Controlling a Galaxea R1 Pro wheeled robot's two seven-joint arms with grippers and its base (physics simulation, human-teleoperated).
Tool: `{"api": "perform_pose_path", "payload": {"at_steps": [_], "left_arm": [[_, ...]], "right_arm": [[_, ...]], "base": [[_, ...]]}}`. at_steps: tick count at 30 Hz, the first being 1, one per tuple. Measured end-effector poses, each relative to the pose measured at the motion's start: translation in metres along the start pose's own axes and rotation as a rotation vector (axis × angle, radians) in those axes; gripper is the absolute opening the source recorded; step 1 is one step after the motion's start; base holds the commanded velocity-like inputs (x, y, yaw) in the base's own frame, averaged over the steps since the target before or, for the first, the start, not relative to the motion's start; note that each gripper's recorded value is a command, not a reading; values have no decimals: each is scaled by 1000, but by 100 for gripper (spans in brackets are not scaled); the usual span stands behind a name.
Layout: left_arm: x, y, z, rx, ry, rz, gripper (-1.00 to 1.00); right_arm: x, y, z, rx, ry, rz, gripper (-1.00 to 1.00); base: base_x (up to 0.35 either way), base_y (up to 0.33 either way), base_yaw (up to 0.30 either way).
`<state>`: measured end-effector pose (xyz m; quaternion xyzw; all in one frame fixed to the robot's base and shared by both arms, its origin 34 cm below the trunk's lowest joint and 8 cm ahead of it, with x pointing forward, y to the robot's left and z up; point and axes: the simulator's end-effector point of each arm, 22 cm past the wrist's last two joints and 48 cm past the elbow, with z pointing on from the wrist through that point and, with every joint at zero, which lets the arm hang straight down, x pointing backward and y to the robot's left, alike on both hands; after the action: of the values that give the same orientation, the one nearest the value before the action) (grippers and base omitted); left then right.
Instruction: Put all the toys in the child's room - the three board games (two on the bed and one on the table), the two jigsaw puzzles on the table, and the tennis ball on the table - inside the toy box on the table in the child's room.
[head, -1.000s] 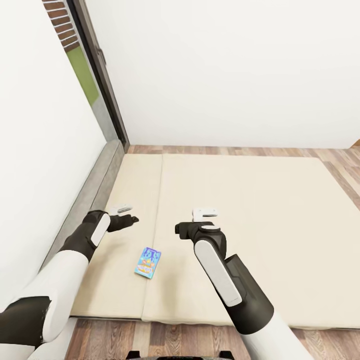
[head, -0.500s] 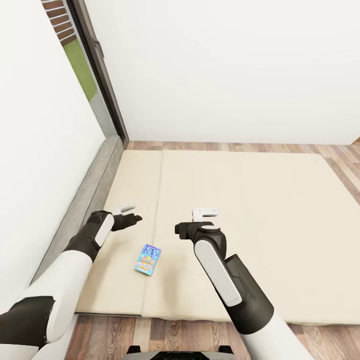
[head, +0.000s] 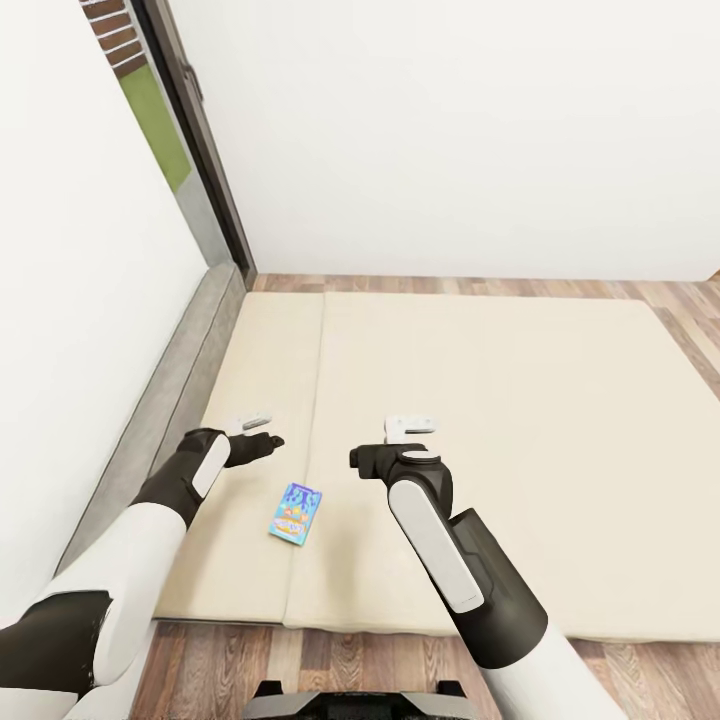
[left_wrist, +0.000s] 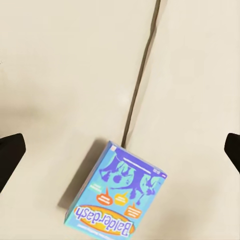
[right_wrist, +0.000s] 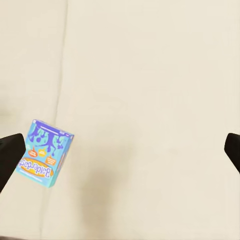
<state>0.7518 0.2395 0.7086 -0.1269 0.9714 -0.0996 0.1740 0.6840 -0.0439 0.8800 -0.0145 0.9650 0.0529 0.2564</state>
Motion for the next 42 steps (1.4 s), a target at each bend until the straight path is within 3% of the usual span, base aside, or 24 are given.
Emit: {"api": "perform_pose_path", "payload": {"at_steps": [34,42], "left_arm": [[29,0,29,1,38,-10,100],[29,3,35,-2,21,-14,100]], "right_arm": [[23,-2,24,-2,57,5,100],[29,-3,29,-3,72,6,100]], "base": [[0,0,0],[0,0,0]]}}
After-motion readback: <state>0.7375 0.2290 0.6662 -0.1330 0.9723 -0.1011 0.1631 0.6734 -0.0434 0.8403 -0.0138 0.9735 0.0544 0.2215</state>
